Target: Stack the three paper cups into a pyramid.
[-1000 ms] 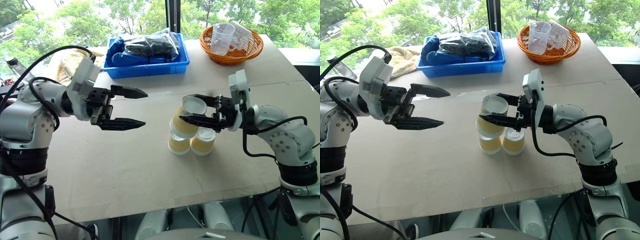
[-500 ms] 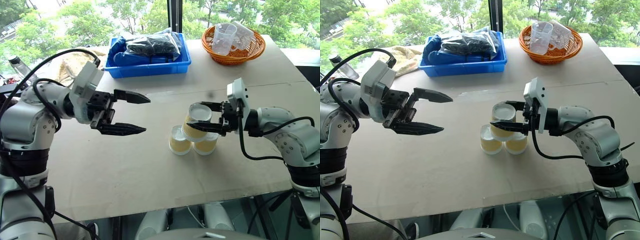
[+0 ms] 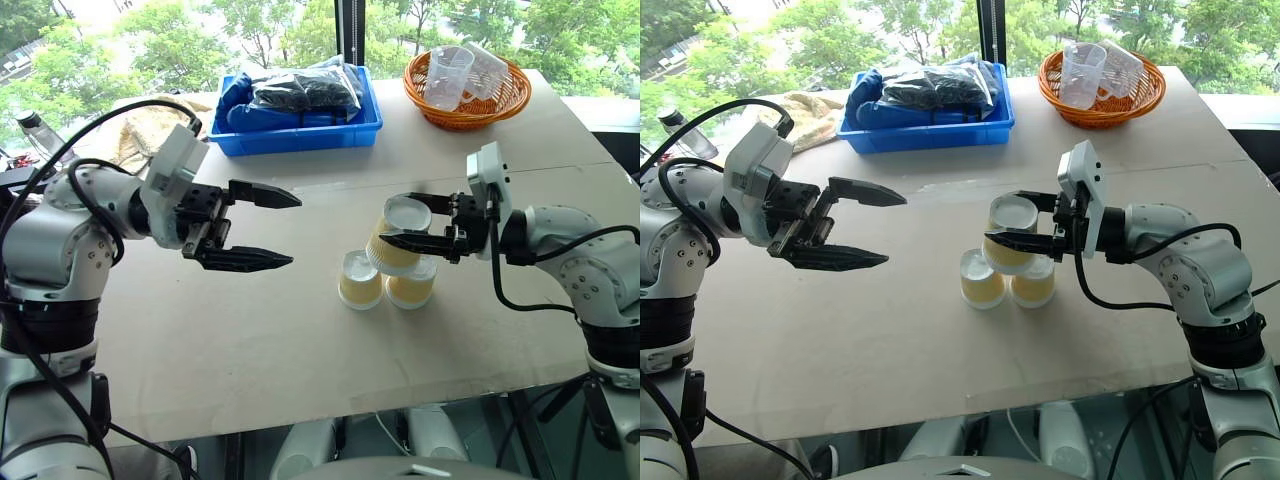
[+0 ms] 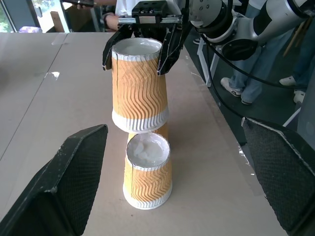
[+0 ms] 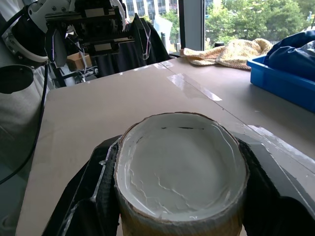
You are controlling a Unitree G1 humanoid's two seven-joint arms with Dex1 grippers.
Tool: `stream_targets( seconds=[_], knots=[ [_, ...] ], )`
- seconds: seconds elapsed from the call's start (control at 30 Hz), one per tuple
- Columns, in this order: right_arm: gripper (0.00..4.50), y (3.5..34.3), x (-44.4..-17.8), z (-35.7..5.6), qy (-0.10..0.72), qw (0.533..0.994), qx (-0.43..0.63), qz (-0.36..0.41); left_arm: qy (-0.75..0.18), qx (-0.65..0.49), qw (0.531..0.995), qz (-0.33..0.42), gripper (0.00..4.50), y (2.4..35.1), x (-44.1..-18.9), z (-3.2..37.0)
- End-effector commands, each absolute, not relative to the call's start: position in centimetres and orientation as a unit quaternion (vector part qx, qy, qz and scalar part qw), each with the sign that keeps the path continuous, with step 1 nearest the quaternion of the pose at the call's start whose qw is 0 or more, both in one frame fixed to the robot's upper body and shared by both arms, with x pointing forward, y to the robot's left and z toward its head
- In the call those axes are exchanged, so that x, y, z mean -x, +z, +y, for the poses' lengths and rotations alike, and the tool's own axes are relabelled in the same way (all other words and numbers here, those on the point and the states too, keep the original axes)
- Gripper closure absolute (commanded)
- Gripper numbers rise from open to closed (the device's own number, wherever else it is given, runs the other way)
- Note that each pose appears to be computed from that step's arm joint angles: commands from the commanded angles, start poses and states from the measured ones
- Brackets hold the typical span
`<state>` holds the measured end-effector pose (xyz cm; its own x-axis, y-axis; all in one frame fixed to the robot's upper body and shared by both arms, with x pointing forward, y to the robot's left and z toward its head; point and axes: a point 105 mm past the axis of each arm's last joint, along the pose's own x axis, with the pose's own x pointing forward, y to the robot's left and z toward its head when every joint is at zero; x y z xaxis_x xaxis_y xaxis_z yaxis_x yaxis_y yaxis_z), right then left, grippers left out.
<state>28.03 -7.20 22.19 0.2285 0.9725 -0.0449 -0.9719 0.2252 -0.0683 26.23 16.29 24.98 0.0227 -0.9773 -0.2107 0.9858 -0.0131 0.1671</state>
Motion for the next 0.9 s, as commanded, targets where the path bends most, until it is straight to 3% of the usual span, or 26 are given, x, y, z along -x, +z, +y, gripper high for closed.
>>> stream_targets(
  seconds=[0.03,0.27,0.33,0.43,0.73,0.9],
  knots=[
    [2.23,22.1,-27.3,-7.0,0.631,0.774,0.058,-0.011,-0.699,-0.149,0.700,0.000,0.00,25.7,-25.8,16.3],
    [2.23,21.8,-27.3,-6.9,0.633,0.772,0.063,-0.004,-0.698,-0.150,0.701,0.002,0.00,25.6,-25.9,16.4],
    [1.23,21.9,-27.2,-6.8,0.633,0.771,0.063,-0.007,-0.698,-0.150,0.701,0.002,0.00,25.6,-25.9,16.3],
    [0.10,22.2,-27.2,-6.7,0.633,0.772,0.057,-0.017,-0.698,-0.150,0.700,0.002,0.00,25.5,-26.0,16.3],
    [0.04,23.7,-26.5,-7.7,0.637,0.769,0.048,-0.037,-0.699,-0.150,0.699,0.002,0.00,25.4,-26.0,16.2],
    [0.04,22.8,-25.2,-10.0,0.634,0.770,0.074,-0.004,-0.699,-0.150,0.699,0.001,0.00,25.3,-25.9,16.2]
  ],
)
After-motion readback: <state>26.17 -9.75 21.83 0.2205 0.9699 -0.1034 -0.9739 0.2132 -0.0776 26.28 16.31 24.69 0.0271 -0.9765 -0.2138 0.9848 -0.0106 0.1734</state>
